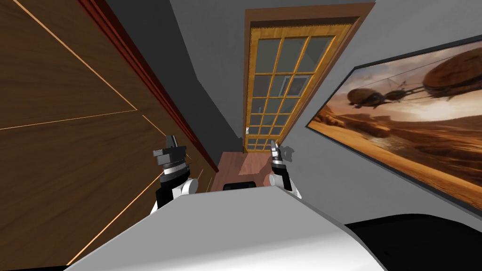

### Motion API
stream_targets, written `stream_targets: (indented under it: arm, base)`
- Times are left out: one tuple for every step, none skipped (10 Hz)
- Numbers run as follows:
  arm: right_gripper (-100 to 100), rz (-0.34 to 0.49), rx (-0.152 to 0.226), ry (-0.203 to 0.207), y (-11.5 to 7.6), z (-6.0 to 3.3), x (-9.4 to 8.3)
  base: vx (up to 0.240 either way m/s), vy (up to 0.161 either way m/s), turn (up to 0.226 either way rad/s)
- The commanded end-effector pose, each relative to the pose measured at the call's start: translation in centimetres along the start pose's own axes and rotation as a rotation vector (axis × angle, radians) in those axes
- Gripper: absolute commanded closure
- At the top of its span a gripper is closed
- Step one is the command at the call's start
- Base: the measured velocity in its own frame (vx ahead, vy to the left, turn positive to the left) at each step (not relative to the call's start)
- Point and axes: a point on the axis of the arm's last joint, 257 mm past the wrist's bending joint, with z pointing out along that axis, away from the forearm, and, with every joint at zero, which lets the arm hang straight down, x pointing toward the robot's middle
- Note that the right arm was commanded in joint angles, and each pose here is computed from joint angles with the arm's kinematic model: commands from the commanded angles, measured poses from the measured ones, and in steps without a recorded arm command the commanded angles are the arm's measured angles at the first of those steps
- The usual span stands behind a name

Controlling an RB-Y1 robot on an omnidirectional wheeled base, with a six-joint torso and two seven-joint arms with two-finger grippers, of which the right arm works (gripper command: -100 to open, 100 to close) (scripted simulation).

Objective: Pull the door open

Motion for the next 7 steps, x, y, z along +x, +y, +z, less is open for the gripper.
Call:
stream_targets:
  arm:
    - [-100, -0.041, 0.019, 0.007, -1.2, -0.35, 0.4]
    - [-100, -0.064, 0.031, 0.012, -1.8, -0.58, 0.7]
    - [-100, -0.087, 0.043, 0.017, -2.5, -0.83, 1.0]
    - [-100, -0.110, 0.054, 0.022, -3.1, -1.08, 1.2]
    - [-100, -0.134, 0.066, 0.027, -3.8, -1.34, 1.5]
    - [-100, -0.157, 0.077, 0.032, -4.4, -1.61, 1.7]
    - [-100, -0.180, 0.089, 0.037, -5.0, -1.89, 2.0]
  base:
    - [0.096, -0.003, 0.087]
    - [0.088, -0.007, 0.079]
    - [0.102, -0.003, 0.078]
    - [0.110, 0.002, 0.079]
    - [0.112, 0.012, 0.077]
    - [0.095, -0.004, 0.096]
    - [0.101, -0.013, 0.077]
